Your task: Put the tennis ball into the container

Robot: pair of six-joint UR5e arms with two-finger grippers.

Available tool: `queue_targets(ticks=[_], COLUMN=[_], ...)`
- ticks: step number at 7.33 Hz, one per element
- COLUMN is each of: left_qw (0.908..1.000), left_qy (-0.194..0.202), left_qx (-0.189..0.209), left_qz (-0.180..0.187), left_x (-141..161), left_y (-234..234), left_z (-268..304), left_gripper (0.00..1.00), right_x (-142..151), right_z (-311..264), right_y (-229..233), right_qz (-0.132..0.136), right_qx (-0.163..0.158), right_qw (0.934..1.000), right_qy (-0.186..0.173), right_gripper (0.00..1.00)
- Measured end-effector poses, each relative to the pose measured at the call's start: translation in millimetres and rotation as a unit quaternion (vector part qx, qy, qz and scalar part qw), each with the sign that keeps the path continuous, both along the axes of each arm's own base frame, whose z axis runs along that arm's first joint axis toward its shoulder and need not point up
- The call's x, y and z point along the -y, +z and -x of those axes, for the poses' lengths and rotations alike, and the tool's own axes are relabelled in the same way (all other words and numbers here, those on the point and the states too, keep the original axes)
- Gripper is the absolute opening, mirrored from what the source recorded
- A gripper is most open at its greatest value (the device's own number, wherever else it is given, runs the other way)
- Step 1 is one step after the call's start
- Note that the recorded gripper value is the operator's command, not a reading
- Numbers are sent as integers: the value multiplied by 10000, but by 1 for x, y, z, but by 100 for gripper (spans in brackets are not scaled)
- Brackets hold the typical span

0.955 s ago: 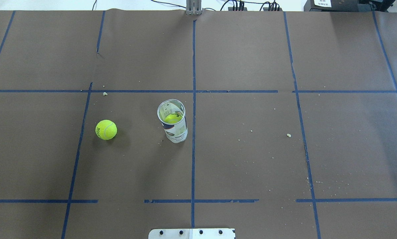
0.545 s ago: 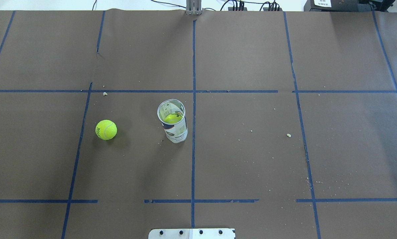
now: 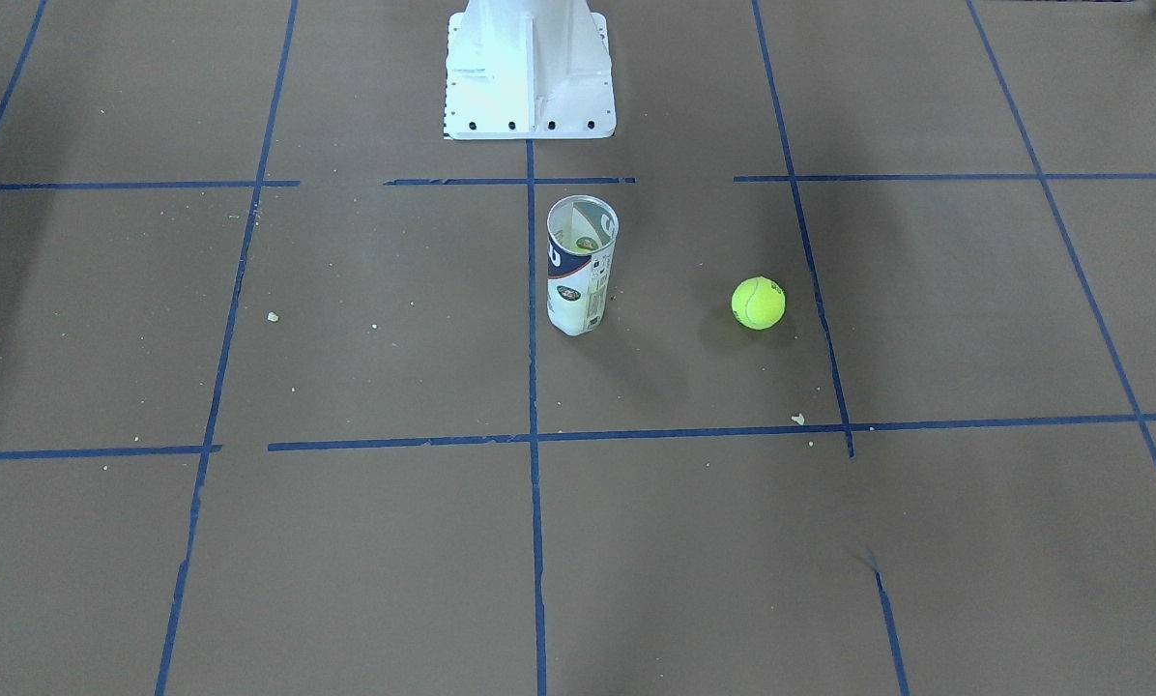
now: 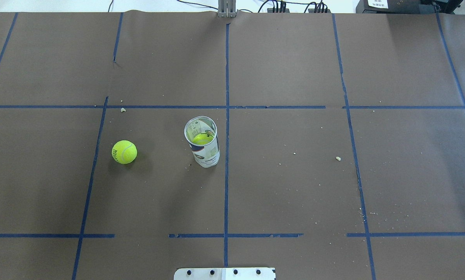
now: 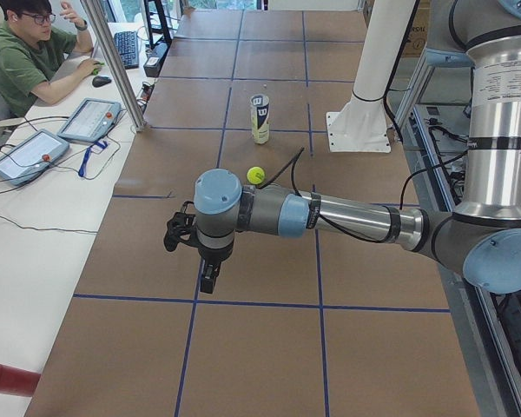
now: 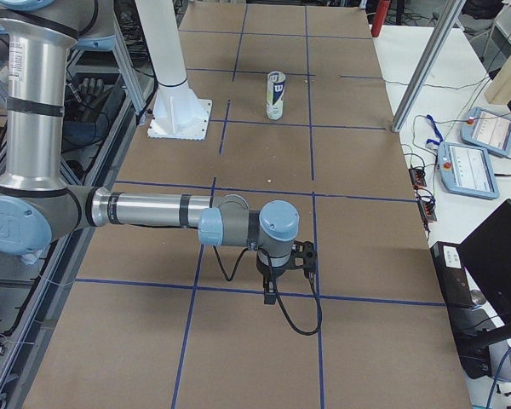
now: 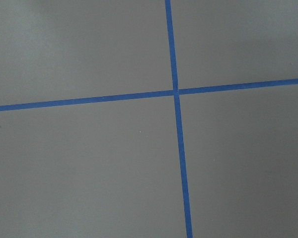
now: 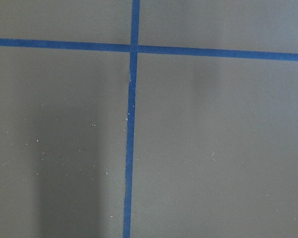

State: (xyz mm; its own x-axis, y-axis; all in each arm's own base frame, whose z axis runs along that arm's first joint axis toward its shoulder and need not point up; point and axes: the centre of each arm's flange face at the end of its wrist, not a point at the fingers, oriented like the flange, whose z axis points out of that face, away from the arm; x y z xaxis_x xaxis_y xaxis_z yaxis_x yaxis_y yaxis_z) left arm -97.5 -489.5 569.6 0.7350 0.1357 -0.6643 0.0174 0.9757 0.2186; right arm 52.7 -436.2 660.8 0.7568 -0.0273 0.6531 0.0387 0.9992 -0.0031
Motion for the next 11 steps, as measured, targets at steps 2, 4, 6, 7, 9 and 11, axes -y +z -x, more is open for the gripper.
queue_targets(ticks=[2, 4, 6, 7, 9, 11], left_qw=[9996, 9982, 9989, 9981, 9950, 9931], left_qy=[-26, 217, 62, -68, -292, -465], left_qx=[-11, -79, -398, -605, -887, -919], left_qz=[-287, -558, -253, -41, 346, 563], left_x=[8, 16, 29, 31, 24, 6], left_y=[-27, -56, -101, -134, -199, -245], left_z=[-2, -43, -118, -161, -247, -336], left_gripper=[100, 100, 100, 100, 100, 100], right_x=[0, 0, 0, 0, 0, 0], right_z=[0, 0, 0, 0, 0, 0], right_y=[0, 0, 0, 0, 1, 1], right_qz=[3, 7, 4, 5, 8, 8], right_qx=[0, 0, 0, 0, 0, 0], right_qw=[10000, 10000, 10000, 10000, 10000, 10000], right_qy=[0, 0, 0, 0, 0, 0], right_gripper=[100, 100, 100, 100, 100, 100])
